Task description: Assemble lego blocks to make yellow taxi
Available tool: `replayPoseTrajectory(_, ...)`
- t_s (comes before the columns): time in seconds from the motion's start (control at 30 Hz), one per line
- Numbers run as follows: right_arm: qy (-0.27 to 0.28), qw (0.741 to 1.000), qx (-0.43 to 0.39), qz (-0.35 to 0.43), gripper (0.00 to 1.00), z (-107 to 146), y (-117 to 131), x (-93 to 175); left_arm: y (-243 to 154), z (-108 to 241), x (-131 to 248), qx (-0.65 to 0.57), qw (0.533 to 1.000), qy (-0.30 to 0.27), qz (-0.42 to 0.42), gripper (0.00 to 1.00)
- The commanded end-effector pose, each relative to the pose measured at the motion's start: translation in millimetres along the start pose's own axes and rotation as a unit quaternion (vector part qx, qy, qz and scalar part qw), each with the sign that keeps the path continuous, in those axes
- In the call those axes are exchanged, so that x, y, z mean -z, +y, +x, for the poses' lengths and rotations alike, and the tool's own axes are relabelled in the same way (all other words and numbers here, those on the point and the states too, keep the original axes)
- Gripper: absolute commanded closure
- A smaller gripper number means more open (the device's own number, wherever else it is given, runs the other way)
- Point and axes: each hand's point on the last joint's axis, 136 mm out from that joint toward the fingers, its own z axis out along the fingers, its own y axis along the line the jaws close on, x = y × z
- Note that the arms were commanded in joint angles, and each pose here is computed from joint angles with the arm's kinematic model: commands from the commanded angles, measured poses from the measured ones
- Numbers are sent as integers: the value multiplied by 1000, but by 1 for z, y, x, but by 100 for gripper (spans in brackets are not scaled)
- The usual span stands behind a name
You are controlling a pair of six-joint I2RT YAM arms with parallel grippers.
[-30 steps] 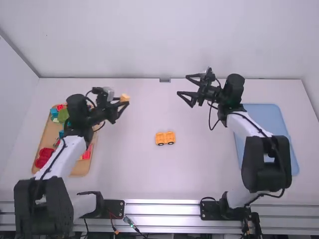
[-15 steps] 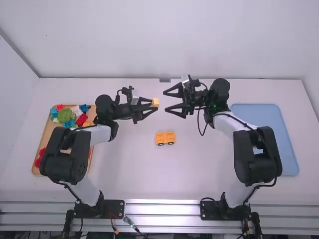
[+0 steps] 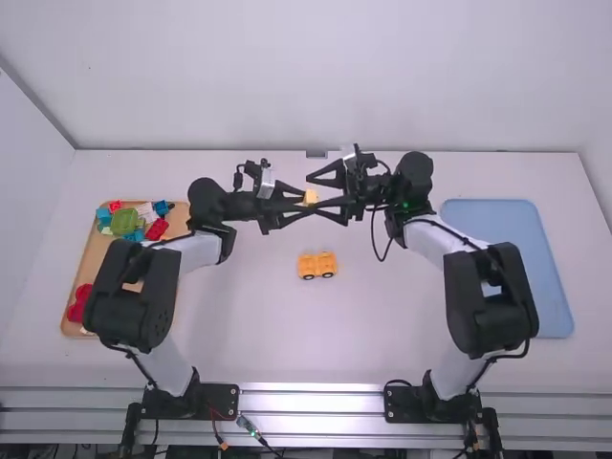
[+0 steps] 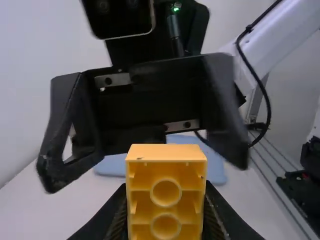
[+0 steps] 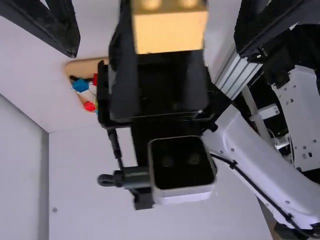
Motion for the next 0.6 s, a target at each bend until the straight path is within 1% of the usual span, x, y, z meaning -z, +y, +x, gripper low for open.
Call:
replayPoseTrajectory(0.0,-4,1000,9,5,23,-8,-4,0,3,-10,-1,2,1000,-8,-7,98)
replayPoseTrajectory(0.07,-3,1000,9,3,27,-8,-4,-1,7,-9,0,10,1000,-9,-16,98)
replayPoseTrajectory(0.13,-3,1000,11,-1,33,-8,-1,-5,13,-5,-1,30,999,-8,-30,98)
replayPoseTrajectory(0.23,-3,1000,13,-6,36,-8,1,-8,15,-2,0,26,999,-5,-34,98)
replayPoseTrajectory(0.3,-2,1000,13,-7,40,-8,1,-9,14,-3,-2,20,999,-5,-32,98)
replayPoseTrajectory(0.33,-2,1000,13,-7,40,-8,2,-9,14,-3,-2,19,999,-6,-32,98)
replayPoseTrajectory(0.37,-2,1000,13,-7,45,-8,1,-9,14,-4,-1,17,999,-7,-31,98)
replayPoseTrajectory(0.47,-2,1000,14,-7,49,-8,1,-9,15,-4,-1,17,999,-8,-34,98)
replayPoseTrajectory(0.57,-2,1000,14,-8,57,-8,2,-9,17,-5,-1,17,999,-10,-41,98)
